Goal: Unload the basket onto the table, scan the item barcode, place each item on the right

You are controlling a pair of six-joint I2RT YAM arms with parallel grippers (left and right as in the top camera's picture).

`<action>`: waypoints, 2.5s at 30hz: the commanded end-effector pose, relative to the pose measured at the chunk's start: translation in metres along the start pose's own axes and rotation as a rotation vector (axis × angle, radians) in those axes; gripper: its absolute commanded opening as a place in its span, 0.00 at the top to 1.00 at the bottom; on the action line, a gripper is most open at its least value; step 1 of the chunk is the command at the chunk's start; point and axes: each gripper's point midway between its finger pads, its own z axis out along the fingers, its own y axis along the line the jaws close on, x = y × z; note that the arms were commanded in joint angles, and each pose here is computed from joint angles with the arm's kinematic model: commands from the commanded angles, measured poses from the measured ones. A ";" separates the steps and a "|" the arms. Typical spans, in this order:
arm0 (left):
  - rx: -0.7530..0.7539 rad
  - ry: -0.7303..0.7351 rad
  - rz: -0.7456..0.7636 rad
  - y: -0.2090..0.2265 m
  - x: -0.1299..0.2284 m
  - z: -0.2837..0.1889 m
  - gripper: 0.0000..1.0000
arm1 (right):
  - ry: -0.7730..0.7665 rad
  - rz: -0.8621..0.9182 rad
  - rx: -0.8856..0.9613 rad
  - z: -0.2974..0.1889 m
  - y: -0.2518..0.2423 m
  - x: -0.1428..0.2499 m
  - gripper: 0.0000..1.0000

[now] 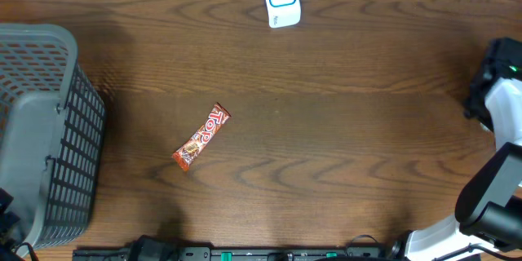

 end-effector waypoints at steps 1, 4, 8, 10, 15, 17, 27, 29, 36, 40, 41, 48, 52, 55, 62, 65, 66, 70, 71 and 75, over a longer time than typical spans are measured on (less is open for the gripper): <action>-0.008 0.006 0.001 -0.001 0.003 0.001 0.12 | 0.036 0.013 -0.116 0.000 0.007 -0.008 0.01; -0.008 0.006 0.001 -0.001 0.003 0.001 0.12 | 0.067 0.028 -0.234 -0.022 0.017 -0.020 0.01; -0.008 0.006 0.001 -0.001 0.003 0.001 0.12 | 0.097 0.028 -0.452 -0.077 0.038 -0.032 0.01; -0.008 0.006 0.001 -0.001 0.003 0.001 0.12 | 0.112 0.008 -0.598 -0.114 0.056 -0.031 0.01; -0.008 0.006 0.001 -0.001 0.003 0.001 0.12 | 0.161 -0.168 -0.942 -0.220 0.105 0.017 0.01; -0.008 0.006 0.001 -0.001 0.003 0.001 0.12 | 0.166 -0.286 -1.003 -0.253 0.126 0.049 0.01; -0.008 0.006 0.001 -0.001 0.003 0.001 0.12 | 0.135 -1.025 -1.212 -0.349 0.229 0.276 0.01; -0.008 0.006 0.001 -0.001 0.003 0.001 0.12 | 0.150 -1.096 -1.227 -0.351 0.247 0.318 0.01; -0.008 0.006 0.001 -0.001 0.003 0.001 0.12 | 0.209 -1.281 -1.305 -0.332 0.289 0.400 0.01; -0.008 0.006 0.001 -0.001 0.003 0.001 0.12 | 0.256 -1.350 -1.383 -0.322 0.303 0.426 0.01; -0.008 0.006 0.001 -0.001 0.003 0.001 0.12 | 0.273 -1.353 -1.402 -0.319 0.307 0.431 0.01; -0.008 0.006 0.001 -0.001 0.003 0.001 0.12 | 0.237 -1.421 -1.500 -0.322 0.316 0.440 0.01; -0.008 0.006 0.001 -0.001 0.003 0.001 0.12 | 0.233 -1.479 -1.501 -0.317 0.312 0.451 0.01; -0.008 0.006 0.001 -0.001 0.003 0.001 0.12 | 0.244 -1.521 -1.481 -0.307 0.310 0.461 0.01; -0.008 0.006 0.001 -0.001 0.003 0.001 0.12 | 0.292 -1.587 -1.434 -0.276 0.310 0.487 0.01; -0.008 0.006 0.001 -0.001 0.003 0.001 0.12 | 0.291 -1.621 -1.425 -0.271 0.307 0.492 0.01; -0.008 0.006 0.001 -0.001 0.003 0.001 0.12 | 0.290 -1.634 -1.419 -0.268 0.306 0.494 0.02; -0.008 0.006 0.001 -0.001 0.003 0.001 0.12 | 0.217 -1.708 -1.287 -0.246 0.302 0.490 0.39; -0.008 0.006 0.001 -0.001 0.003 0.001 0.12 | 0.199 -1.729 -1.244 -0.238 0.300 0.487 0.53; -0.008 0.006 0.001 -0.001 0.003 0.001 0.12 | 0.178 -1.774 -1.144 -0.222 0.292 0.479 0.98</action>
